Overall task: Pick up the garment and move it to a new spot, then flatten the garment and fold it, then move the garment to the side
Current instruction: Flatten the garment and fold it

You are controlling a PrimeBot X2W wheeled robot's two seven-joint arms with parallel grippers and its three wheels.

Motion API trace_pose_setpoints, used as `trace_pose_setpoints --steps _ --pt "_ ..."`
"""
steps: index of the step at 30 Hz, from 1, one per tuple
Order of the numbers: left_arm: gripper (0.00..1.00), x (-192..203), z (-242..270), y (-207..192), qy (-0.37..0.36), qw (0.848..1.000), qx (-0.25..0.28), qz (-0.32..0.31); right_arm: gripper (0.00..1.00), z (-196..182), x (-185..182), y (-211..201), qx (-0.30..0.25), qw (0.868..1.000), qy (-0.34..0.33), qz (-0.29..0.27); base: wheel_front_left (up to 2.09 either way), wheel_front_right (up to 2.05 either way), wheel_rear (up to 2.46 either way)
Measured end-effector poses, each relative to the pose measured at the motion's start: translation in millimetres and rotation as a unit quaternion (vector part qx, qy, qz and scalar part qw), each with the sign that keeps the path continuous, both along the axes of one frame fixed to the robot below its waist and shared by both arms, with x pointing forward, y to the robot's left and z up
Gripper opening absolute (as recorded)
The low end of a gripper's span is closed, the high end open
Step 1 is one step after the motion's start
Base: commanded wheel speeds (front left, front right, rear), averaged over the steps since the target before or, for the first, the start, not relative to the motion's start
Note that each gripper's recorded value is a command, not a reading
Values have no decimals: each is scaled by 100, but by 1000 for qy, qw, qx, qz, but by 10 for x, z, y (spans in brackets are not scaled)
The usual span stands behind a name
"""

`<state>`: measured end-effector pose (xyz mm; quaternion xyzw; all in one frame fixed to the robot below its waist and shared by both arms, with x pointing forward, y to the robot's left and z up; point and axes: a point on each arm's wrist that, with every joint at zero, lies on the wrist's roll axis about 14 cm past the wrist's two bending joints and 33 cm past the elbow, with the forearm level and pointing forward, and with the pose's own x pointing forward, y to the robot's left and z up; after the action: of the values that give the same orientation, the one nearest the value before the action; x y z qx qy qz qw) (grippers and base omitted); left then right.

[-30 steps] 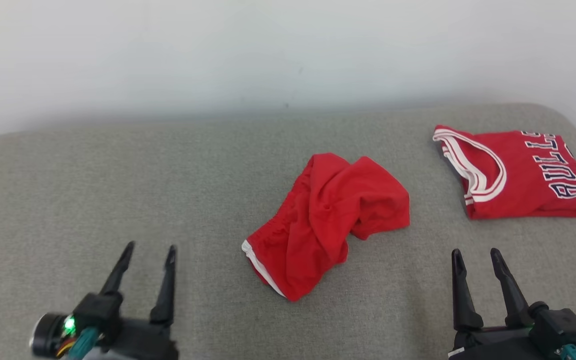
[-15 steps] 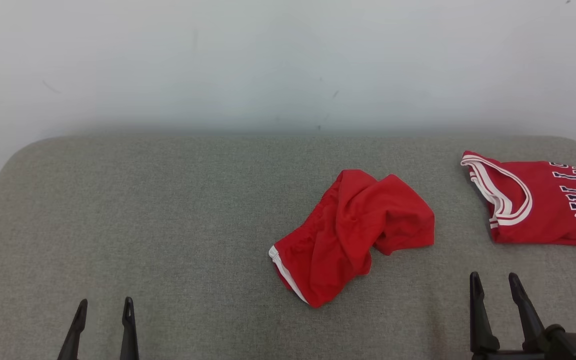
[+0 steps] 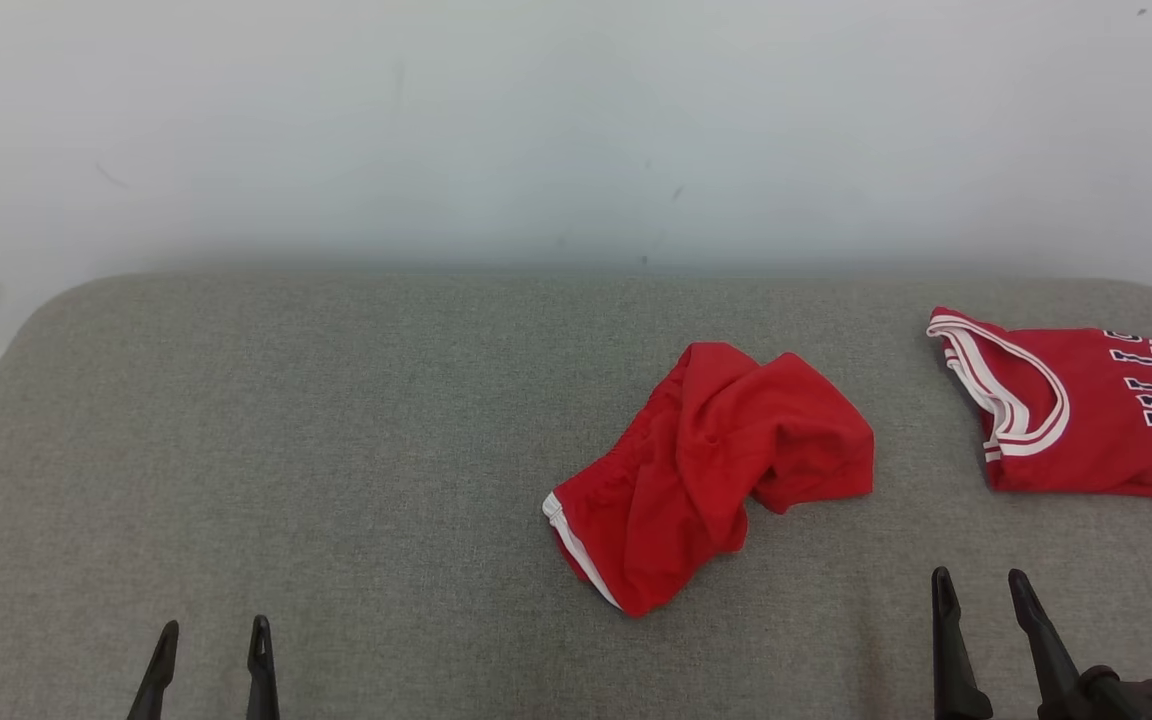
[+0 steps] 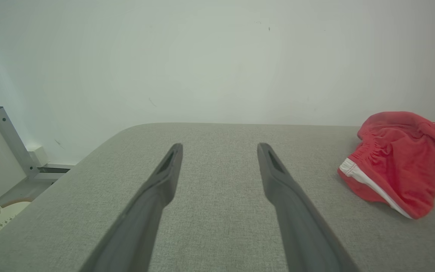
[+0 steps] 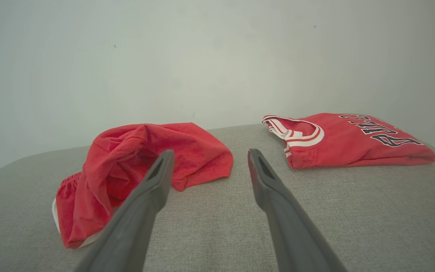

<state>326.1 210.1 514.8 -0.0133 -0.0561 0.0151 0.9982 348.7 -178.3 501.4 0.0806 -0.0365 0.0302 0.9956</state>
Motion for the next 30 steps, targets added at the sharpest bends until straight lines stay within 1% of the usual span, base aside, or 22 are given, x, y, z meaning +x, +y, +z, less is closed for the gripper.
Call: trace_pose_setpoints --steps 30 --pt "100 30 -47 -75 8 1000 6 -8 100 -65 -16 18 4 1000 10 2 0 0 0"
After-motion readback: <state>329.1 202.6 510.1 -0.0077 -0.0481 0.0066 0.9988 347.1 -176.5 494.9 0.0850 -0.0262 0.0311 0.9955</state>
